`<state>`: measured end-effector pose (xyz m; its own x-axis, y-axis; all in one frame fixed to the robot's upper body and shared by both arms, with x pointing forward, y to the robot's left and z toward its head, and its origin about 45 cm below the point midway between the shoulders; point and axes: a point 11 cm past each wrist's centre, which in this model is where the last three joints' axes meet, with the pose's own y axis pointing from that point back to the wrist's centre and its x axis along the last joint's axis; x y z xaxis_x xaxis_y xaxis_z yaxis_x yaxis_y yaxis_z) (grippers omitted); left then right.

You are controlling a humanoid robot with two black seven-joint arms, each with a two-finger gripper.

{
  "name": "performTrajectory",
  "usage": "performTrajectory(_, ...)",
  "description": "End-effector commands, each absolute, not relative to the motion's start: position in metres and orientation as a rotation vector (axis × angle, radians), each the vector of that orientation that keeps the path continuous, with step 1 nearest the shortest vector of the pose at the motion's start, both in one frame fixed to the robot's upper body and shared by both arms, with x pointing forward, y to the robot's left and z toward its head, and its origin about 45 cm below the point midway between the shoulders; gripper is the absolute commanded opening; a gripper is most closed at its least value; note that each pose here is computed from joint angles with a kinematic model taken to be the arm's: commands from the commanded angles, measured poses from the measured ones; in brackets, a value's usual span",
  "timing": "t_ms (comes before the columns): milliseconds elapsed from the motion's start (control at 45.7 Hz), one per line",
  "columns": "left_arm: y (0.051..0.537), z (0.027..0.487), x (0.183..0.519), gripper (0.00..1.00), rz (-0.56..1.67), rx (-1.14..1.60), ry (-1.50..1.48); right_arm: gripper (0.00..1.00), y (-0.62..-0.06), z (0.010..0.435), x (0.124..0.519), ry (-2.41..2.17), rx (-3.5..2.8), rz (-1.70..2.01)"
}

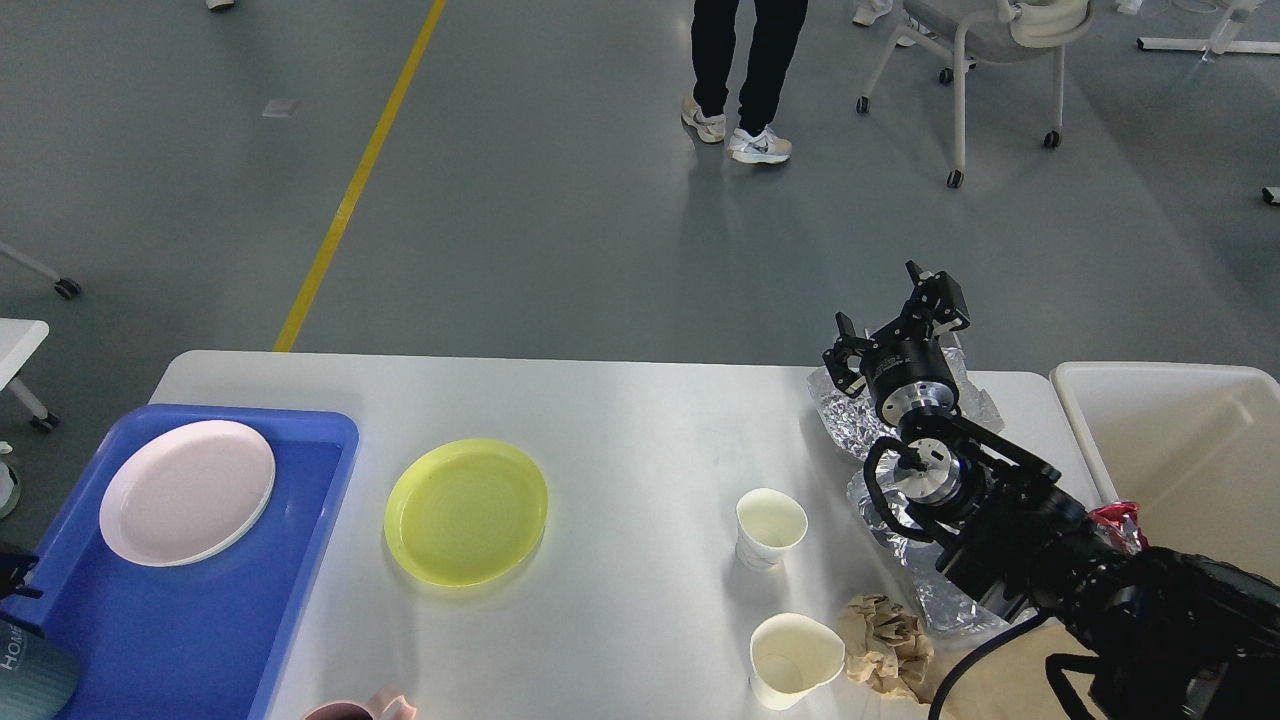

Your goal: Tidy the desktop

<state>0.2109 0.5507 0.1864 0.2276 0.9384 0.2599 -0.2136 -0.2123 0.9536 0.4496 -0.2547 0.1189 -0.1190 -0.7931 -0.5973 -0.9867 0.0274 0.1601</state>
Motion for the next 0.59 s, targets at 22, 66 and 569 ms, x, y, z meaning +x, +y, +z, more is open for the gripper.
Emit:
performTrajectory(22, 0.556, 0.203, 0.227, 0.99, 1.314, 1.315, 0.712, 1.0, -0.255, 0.119, 0.45, 1.969, -1.814, 0.783)
performTrajectory(66, 0.556, 0.207, 0.231, 0.99, 1.323, 1.305, 0.702, 1.0, -0.254, 0.119, 0.45, 1.968, -1.815, 0.784)
performTrajectory(569, 0.545, 0.273, 0.25, 0.99, 1.136, 1.306, 0.753, 1.0, -0.254, 0.119, 0.45, 1.968, -1.815, 0.784)
